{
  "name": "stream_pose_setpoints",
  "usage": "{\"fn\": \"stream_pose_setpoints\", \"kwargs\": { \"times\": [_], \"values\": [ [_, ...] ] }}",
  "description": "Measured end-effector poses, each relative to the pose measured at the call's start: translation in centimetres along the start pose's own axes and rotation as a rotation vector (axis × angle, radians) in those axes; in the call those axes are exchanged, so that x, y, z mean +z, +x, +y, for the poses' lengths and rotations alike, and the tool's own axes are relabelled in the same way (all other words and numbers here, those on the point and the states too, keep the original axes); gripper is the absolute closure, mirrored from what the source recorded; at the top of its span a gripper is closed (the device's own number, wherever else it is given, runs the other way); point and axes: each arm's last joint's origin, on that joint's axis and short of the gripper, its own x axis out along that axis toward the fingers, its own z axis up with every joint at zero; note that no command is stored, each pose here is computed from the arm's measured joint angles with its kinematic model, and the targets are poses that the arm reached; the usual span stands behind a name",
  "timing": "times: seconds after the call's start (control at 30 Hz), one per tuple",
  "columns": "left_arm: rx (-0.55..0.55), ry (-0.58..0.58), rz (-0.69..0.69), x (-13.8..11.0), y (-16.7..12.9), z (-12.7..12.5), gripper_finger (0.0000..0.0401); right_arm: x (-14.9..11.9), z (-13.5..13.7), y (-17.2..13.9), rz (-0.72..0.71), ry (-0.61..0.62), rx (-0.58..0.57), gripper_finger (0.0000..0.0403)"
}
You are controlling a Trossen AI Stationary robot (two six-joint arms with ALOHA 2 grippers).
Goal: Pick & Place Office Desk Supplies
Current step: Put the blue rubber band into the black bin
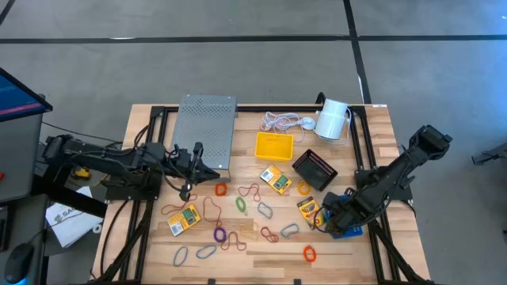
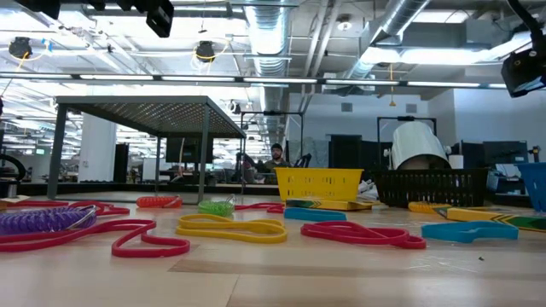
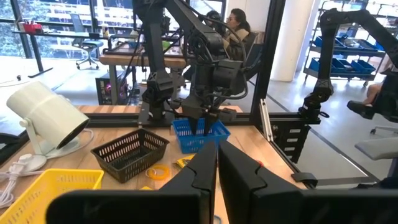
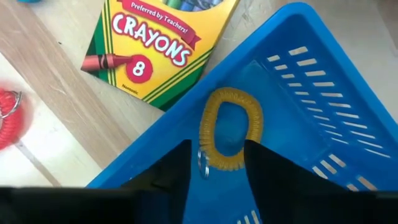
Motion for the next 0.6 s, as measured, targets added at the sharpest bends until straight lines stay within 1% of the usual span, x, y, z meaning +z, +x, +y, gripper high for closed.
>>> {"fn": "stream_pose_setpoints", "kwargs": {
  "times": [0.13, 0.3, 0.43, 0.5, 0.6],
  "values": [
    [0.0, 0.0, -0.001, 0.0, 0.0, 0.0, 0.039, 0.0, -0.2, -0.2, 0.001, 0.0, -0.003, 0.0241],
    [0.0, 0.0, -0.002, 0.0, 0.0, 0.0, 0.039, -0.1, -1.3, -1.7, -0.007, 0.015, 0.025, 0.0245],
    [0.0, 0.0, -0.002, 0.0, 0.0, 0.0, 0.039, 0.0, -2.0, -3.5, -0.068, 0.03, 0.137, 0.0258],
    [0.0, 0.0, -0.003, 0.0, 0.0, 0.0, 0.039, 0.2, -2.2, -4.5, -0.126, 0.03, 0.212, 0.0266],
    [0.001, 0.001, -0.004, 0.0, 0.0, 0.0, 0.039, 1.2, -2.1, -5.7, -0.238, -0.007, 0.336, 0.0279]
  ]
}}
